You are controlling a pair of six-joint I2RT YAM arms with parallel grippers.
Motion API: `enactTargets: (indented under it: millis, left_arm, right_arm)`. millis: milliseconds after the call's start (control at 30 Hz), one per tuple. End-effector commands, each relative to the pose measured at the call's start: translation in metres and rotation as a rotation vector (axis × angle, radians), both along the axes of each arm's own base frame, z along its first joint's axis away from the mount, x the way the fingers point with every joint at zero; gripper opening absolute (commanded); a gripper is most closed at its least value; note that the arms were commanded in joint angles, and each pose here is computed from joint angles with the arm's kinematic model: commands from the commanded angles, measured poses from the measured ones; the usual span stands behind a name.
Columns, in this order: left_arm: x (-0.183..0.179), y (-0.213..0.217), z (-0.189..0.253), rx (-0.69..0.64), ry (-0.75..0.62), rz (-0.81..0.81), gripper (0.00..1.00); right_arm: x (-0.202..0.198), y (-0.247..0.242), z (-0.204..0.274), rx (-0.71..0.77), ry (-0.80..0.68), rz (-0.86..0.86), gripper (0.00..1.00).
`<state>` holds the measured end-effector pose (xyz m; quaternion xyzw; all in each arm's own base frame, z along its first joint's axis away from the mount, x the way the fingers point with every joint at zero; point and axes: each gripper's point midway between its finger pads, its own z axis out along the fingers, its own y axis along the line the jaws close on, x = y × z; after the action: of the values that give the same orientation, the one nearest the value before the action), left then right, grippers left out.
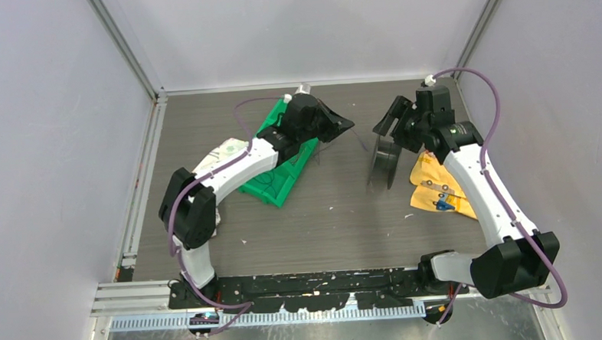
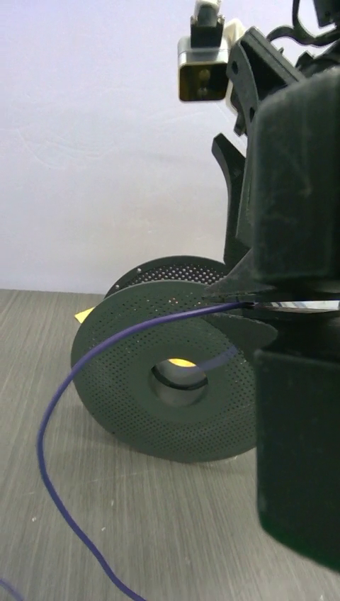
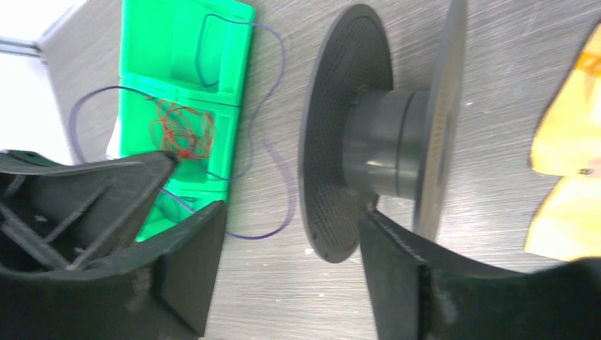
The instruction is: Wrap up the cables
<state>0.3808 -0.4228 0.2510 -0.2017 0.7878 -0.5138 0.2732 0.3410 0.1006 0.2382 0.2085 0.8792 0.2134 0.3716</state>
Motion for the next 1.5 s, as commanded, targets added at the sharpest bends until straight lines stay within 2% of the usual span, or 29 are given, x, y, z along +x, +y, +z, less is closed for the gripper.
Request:
enactTargets:
  millis: [0,67,167,300,367,433,567,633,700,800,1067,1267,1467]
  left_arm:
    - [0.001,0.005,0.059,0.186,-0.279,-0.035,0.01]
    - [-0.006,0.000,0.074,0.306,-0.395,-0.030,0.01]
    - [-0.019,-0.012,0.095,0.397,-0.534,-0.036,0.01]
    - [-0.032,-0.033,0.108,0.392,-0.611,-0.067,0.00]
    - [-0.040,-0.050,0.110,0.338,-0.649,-0.135,0.00]
    - [-0.048,-0.067,0.112,0.291,-0.758,-0.222,0.01]
    - [-0.043,-0.076,0.104,0.331,-0.880,-0.255,0.01]
    - [-0.040,-0.078,0.102,0.357,-0.915,-0.259,0.01]
    - [-0.038,-0.081,0.101,0.348,-0.934,-0.251,0.00]
    - [-0.039,-0.089,0.095,0.348,-0.933,-0.262,0.00]
    - [-0.042,-0.103,0.073,0.361,-0.926,-0.265,0.01]
    - [-0.050,-0.112,0.070,0.315,-0.938,-0.309,0.01]
    - [-0.056,-0.111,0.065,0.330,-0.917,-0.360,0.01]
  right_arm:
    - [0.001,-0.030,0.036,-0.139,-0.078,-0.083,0.79]
    - [-0.002,-0.048,0.052,-0.199,-0.123,-0.146,0.85]
    - [-0.008,-0.066,0.068,-0.242,-0.170,-0.221,0.85]
    - [-0.018,-0.080,0.071,-0.252,-0.198,-0.289,0.77]
    - [-0.022,-0.087,0.071,-0.256,-0.203,-0.323,0.72]
    - [-0.027,-0.094,0.072,-0.262,-0.209,-0.355,0.68]
    - [-0.032,-0.099,0.074,-0.279,-0.211,-0.362,0.67]
    - [-0.033,-0.098,0.069,-0.282,-0.198,-0.350,0.62]
    - [-0.033,-0.094,0.059,-0.280,-0.171,-0.327,0.55]
    - [-0.032,-0.088,0.043,-0.268,-0.130,-0.292,0.52]
    - [-0.027,-0.073,0.006,-0.235,-0.038,-0.225,0.52]
    - [-0.023,-0.066,-0.004,-0.210,-0.028,-0.203,0.53]
    - [-0.018,-0.063,-0.013,-0.209,-0.017,-0.189,0.54]
